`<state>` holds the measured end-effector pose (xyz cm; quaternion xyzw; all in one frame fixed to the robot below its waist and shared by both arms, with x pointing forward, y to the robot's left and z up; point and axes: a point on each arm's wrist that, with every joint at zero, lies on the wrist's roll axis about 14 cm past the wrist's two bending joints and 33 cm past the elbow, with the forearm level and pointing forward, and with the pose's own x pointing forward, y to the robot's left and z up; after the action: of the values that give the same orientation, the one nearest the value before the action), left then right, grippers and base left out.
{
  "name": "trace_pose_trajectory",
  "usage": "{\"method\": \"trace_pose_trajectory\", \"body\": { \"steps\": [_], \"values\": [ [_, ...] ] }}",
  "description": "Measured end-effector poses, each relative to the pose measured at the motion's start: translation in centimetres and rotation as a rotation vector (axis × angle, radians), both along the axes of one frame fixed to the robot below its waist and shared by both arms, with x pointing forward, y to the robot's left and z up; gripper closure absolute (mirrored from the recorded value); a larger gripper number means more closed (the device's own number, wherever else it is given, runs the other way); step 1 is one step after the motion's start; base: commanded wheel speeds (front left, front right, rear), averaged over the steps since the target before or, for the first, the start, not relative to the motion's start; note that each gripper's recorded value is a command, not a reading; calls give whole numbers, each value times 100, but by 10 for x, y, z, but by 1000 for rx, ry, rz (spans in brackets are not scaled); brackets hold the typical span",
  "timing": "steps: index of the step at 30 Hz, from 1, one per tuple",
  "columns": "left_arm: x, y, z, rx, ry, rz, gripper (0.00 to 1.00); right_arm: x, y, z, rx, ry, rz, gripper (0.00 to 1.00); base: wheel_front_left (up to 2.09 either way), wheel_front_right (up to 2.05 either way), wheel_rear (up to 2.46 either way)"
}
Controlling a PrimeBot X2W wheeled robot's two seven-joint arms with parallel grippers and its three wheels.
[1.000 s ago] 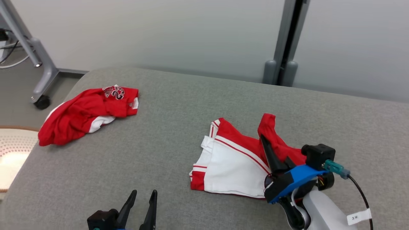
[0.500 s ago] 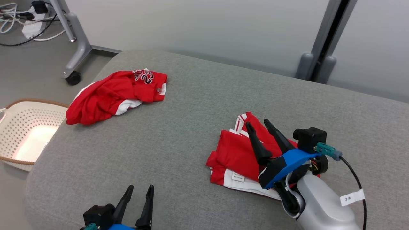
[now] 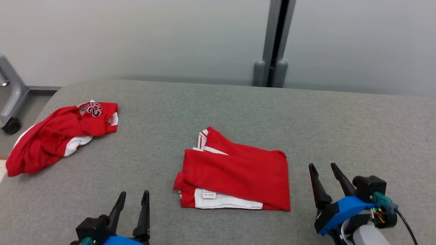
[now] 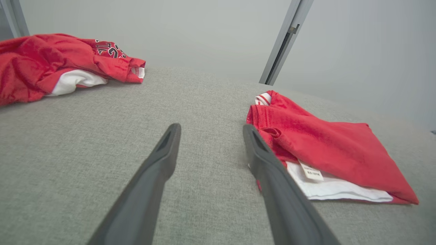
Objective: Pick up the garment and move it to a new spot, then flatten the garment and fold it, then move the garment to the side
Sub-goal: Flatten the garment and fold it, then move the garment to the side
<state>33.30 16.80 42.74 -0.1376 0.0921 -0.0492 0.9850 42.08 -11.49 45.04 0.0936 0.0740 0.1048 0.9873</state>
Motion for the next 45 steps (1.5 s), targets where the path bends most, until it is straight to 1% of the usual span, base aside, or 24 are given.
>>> {"method": "trace_pose_trajectory", "body": {
  "steps": [4,6,12,17,20,23,28,32,36,39,41,42,43,44,45],
  "values": [
    [4,-10,3,14,-15,-24,0,-22,-32,-8,-16,16,-86,0,0,0,0],
    [4,-14,4,20,-21,-35,0,-34,-42,-13,-17,29,-113,0,0,0,0],
    [-5,-23,-1,42,-8,-59,0,-69,-59,-33,-22,84,-161,0,0,0,0],
    [-6,-26,-2,49,-9,-69,0,-77,-62,-35,-22,87,-170,0,0,0,0],
    [-7,-28,-4,47,-2,-73,0,-75,-54,-36,-22,91,-145,0,0,0,0],
    [-8,-32,-6,45,8,-85,0,-65,-37,-35,-8,95,-96,0,0,0,0],
    [-12,-31,-11,36,24,-84,0,-33,3,-22,6,75,23,0,0,0,0],
    [-11,-20,-13,36,35,-62,0,-3,28,-16,-20,72,98,0,0,0,0],
    [-15,-5,-19,39,59,-30,0,11,43,-37,-66,153,149,0,0,0,0],
    [-17,6,-22,38,76,0,0,11,46,-65,-144,250,186,0,0,0,0],
    [-18,12,-24,38,85,17,0,7,46,-80,-162,303,192,0,0,0,0],
    [-19,14,-25,37,92,25,0,7,47,-85,-167,317,198,14,0,0,0],
    [-21,17,-27,39,97,30,0,7,48,-87,-167,324,202,68,0,0,0],
    [-21,18,-28,41,102,33,0,8,49,-89,-171,328,207,100,0,0,0],
    [-21,18,-29,42,104,32,0,8,49,-89,-173,327,209,100,0,0,0]
  ]
}}
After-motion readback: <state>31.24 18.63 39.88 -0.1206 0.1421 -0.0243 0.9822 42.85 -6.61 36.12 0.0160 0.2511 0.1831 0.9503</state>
